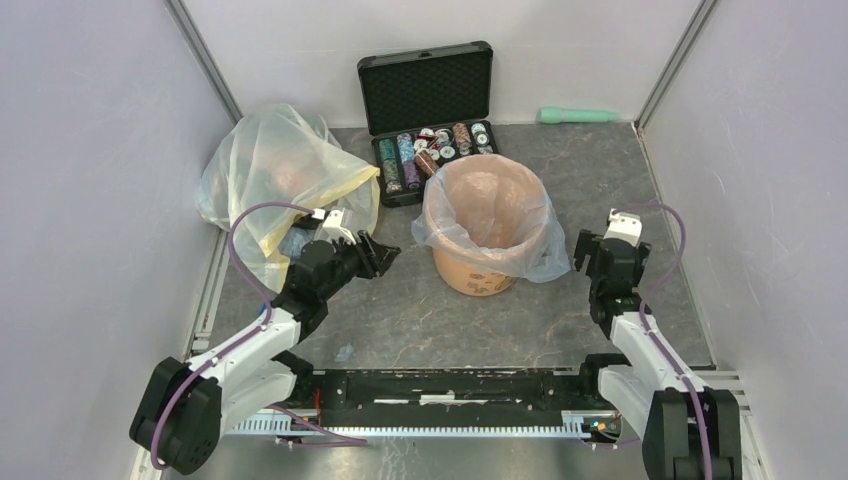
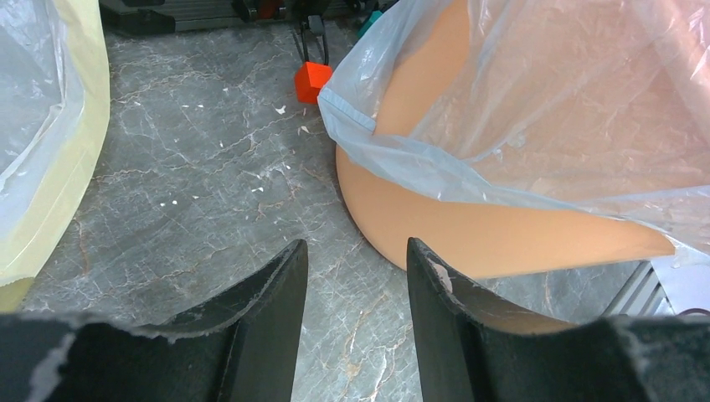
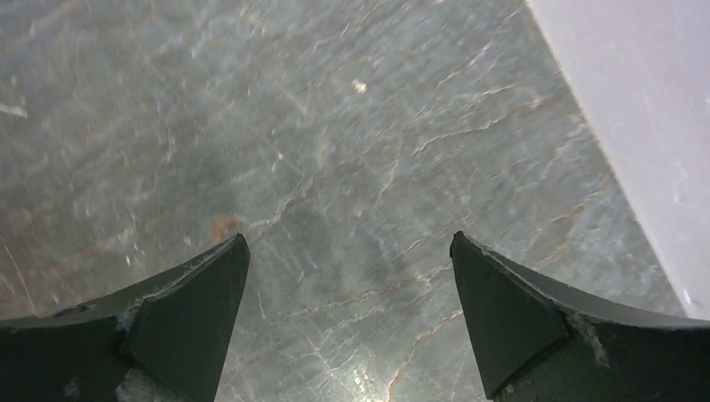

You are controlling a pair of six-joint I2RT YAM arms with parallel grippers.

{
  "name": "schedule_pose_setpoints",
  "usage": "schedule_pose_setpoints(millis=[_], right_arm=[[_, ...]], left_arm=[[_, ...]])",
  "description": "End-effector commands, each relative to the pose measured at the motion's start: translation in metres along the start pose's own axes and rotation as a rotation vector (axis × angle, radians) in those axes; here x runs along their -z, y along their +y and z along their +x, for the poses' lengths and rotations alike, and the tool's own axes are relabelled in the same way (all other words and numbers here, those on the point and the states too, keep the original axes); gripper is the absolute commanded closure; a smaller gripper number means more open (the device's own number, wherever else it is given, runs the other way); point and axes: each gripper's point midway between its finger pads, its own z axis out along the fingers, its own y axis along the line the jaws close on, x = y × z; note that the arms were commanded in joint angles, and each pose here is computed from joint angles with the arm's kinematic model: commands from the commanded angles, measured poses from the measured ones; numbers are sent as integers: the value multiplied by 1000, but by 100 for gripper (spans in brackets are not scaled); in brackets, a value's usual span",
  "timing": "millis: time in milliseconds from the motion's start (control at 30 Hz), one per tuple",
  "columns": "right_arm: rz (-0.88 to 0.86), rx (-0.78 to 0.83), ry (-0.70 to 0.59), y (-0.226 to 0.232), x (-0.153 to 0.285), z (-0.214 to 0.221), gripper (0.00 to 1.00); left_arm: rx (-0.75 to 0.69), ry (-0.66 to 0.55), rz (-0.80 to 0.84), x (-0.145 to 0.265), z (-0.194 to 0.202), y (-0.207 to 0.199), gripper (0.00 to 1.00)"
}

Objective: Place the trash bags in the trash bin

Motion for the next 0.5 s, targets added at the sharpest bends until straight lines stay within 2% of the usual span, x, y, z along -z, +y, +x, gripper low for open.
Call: schedule_pose_setpoints(millis=[0, 167, 367, 467], right_arm=[[-144, 53, -173, 24, -6, -23, 2], [-360, 143, -341, 58, 5, -18, 2], [-294, 98, -501, 39, 22, -6, 2], [-282, 126, -502, 37, 20, -3, 2]], left_arm=[[-56, -34, -13, -2, -7, 3, 46], [-71, -30, -17, -2, -6, 5, 45], [-95, -37, -22, -3, -5, 9, 42], [-110, -43, -29, -3, -5, 11, 40]])
